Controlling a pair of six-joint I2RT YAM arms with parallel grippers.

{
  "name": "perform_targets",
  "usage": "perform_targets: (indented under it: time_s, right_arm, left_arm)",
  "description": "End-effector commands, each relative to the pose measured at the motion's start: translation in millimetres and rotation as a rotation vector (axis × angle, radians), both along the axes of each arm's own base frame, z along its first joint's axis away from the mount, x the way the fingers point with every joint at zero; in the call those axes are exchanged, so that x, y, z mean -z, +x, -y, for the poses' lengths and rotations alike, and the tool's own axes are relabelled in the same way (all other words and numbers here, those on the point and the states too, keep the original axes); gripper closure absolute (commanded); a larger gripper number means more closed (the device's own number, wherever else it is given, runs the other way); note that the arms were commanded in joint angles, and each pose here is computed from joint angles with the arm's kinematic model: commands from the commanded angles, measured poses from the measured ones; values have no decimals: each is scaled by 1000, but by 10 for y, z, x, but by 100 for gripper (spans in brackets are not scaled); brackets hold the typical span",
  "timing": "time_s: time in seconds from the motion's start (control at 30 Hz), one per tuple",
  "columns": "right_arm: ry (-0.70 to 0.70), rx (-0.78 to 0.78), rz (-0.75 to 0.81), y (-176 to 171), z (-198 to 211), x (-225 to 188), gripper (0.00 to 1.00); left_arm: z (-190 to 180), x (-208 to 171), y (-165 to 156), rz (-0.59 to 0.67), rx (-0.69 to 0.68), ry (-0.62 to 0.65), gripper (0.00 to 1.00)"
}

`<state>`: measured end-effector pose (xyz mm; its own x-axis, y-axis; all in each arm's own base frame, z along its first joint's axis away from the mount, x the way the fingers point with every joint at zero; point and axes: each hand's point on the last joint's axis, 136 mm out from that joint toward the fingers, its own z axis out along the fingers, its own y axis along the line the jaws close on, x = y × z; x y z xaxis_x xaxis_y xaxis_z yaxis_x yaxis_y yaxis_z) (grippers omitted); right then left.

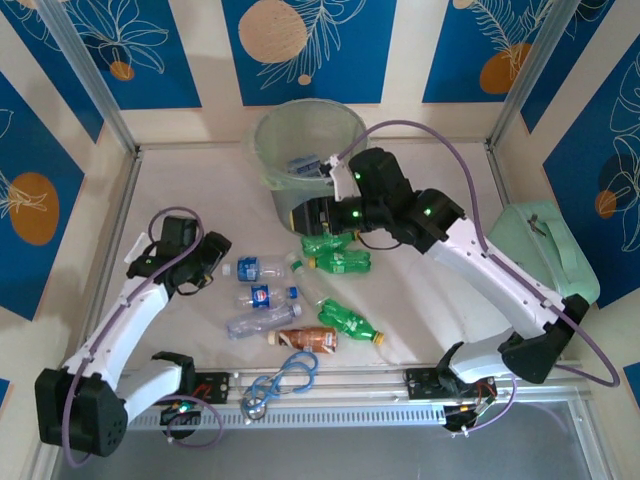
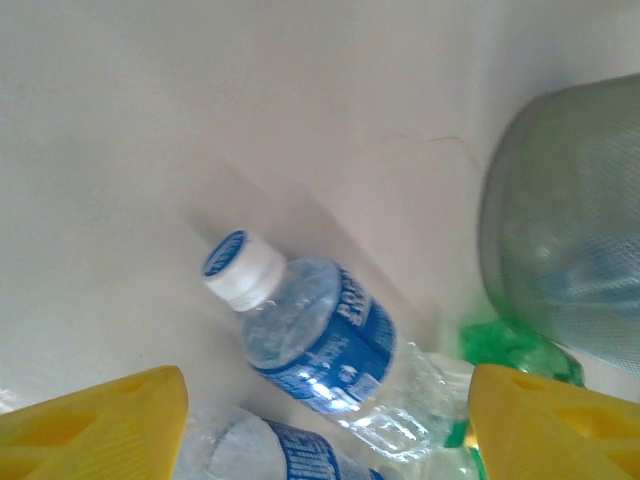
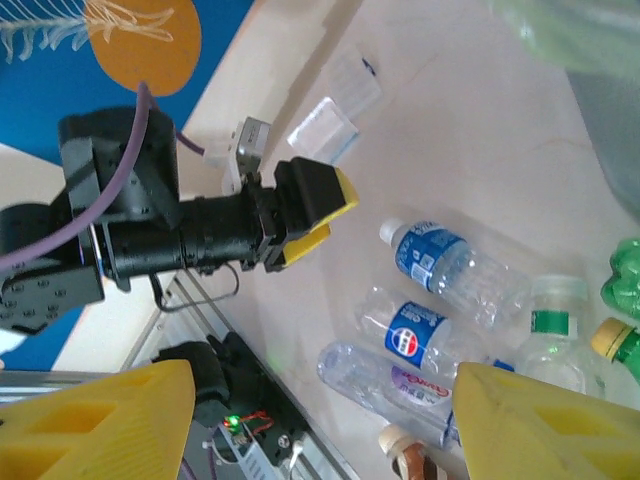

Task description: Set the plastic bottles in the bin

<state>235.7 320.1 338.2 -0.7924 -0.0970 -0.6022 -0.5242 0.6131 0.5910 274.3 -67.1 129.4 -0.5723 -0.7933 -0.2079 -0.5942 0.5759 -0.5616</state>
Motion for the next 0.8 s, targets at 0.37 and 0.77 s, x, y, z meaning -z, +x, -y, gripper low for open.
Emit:
perform_targets:
  time_s: [0.37,0.77]
  right_arm:
    - [-27,-45,-76,-183,-263,383,31]
    - [-36,-49,-89,-205,-289,440,30]
  left_arm:
    - [20,526,65,-113,-194,-203,33]
    - [32,740,222,-160,-220,-221,34]
